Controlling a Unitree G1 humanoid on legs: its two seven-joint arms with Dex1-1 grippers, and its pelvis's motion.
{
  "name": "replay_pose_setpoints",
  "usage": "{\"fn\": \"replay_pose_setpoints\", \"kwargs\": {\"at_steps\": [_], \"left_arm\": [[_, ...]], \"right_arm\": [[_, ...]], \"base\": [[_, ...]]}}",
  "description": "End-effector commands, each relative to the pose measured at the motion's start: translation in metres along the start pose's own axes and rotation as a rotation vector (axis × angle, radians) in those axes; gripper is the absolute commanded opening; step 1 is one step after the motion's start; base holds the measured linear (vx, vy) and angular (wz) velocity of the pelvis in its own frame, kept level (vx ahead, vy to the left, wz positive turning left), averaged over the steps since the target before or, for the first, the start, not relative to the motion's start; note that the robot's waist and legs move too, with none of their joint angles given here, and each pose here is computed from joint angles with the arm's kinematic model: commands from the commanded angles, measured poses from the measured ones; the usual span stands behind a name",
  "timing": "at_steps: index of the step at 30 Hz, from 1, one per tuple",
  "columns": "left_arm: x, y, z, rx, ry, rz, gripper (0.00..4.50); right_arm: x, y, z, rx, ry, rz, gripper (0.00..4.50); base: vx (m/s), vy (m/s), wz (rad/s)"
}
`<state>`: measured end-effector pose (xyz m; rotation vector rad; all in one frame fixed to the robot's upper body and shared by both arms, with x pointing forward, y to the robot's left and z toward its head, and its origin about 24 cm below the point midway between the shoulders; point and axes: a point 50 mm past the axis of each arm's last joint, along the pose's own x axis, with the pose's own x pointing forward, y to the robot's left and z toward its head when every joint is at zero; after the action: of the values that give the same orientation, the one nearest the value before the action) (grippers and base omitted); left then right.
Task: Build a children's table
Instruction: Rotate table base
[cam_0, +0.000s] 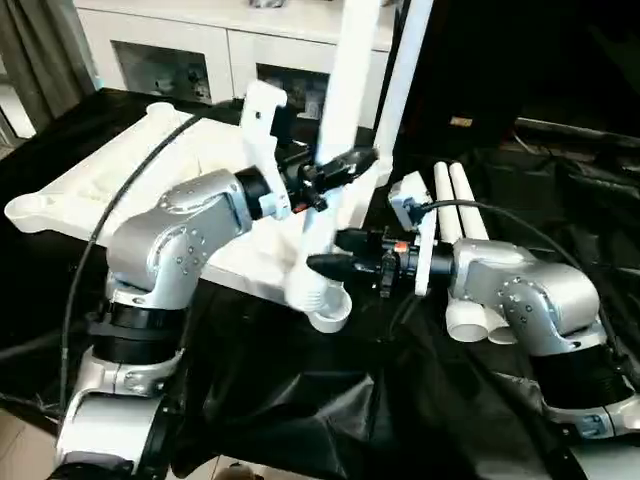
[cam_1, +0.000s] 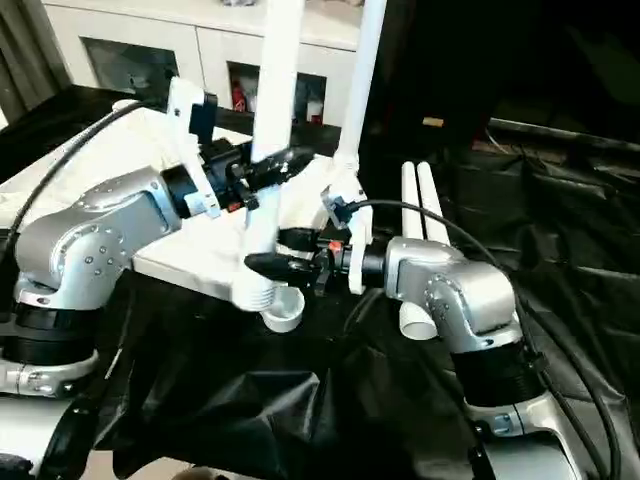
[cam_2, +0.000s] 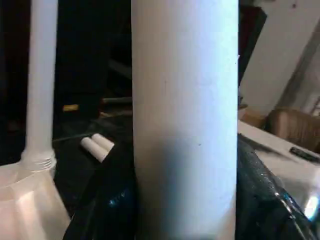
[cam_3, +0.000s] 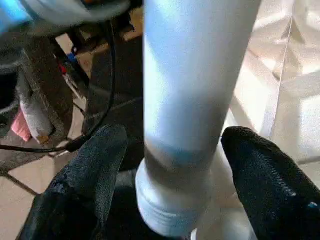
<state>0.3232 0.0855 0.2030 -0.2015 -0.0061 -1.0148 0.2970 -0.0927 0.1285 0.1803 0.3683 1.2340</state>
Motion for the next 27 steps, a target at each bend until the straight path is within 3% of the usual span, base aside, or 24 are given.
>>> {"fn": "replay_pose_setpoints", "kwargs": {"at_steps": [1, 14, 22, 23, 27], "left_arm": [[0.003, -0.004, 0.009, 0.011, -0.038, -0.017, 1.86], [0.002, -0.002, 0.010, -0.005, -0.058, -0.010, 1.86], [0.003, -0.005, 0.009, -0.023, -0.067, -0.024, 1.86], [0.003, -0.005, 0.009, -0.023, -0.064, -0.027, 1.86], [0.002, -0.006, 0.009, -0.025, -0.062, -0.035, 1.86]], "right_arm": [[0.001, -0.001, 0.001, -0.024, 0.015, -0.015, 3.45], [0.008, -0.006, 0.008, -0.045, -0.014, -0.029, 3.45], [0.011, -0.004, 0.005, -0.049, -0.001, -0.012, 3.45], [0.012, -0.004, 0.004, -0.050, 0.003, -0.012, 3.17], [0.012, -0.005, 0.003, -0.048, 0.005, -0.012, 2.90]], "base": [[0.000, 0.000, 0.00], [0.000, 0.000, 0.00], [0.000, 0.000, 0.00], [0.000, 0.000, 0.00], [0.000, 0.000, 0.00]]}}
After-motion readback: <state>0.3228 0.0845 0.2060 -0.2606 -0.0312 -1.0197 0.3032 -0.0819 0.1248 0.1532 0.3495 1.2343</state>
